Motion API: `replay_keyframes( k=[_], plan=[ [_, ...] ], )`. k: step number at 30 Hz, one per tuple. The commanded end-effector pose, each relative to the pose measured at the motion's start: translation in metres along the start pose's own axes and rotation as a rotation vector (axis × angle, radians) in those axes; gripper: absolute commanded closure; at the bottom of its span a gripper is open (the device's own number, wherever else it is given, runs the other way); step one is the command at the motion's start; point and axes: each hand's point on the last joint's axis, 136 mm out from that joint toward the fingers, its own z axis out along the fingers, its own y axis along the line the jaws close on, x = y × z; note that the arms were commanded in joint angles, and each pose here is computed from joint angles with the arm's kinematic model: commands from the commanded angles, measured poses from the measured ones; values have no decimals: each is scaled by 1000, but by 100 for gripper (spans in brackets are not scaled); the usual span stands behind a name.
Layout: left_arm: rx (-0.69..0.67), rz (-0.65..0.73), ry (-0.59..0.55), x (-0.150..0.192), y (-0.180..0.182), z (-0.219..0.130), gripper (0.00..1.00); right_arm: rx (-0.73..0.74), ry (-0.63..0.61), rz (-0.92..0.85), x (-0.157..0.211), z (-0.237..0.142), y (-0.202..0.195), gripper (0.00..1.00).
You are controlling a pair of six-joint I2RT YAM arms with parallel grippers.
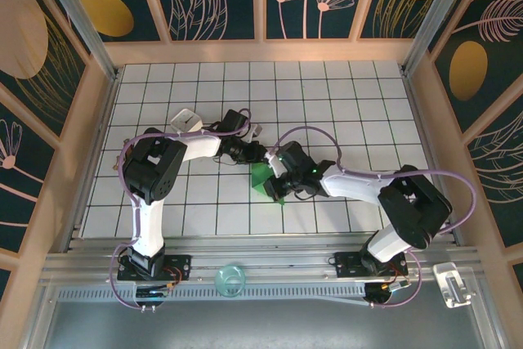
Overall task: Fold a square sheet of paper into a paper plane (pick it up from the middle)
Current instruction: Perform the third fold on the triangle at the bottom-center of the table.
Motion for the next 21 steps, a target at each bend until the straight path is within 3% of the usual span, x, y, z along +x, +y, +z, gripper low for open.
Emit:
replay_keyframes(
  k=[1, 21],
  plan=[
    [-115, -52, 125, 40, 38, 20, 74, -63, -49, 49, -5, -11, 2, 99],
    [-138, -42, 133, 41, 44, 22, 72, -103, -82, 258, -2, -11, -34, 100]
  ],
)
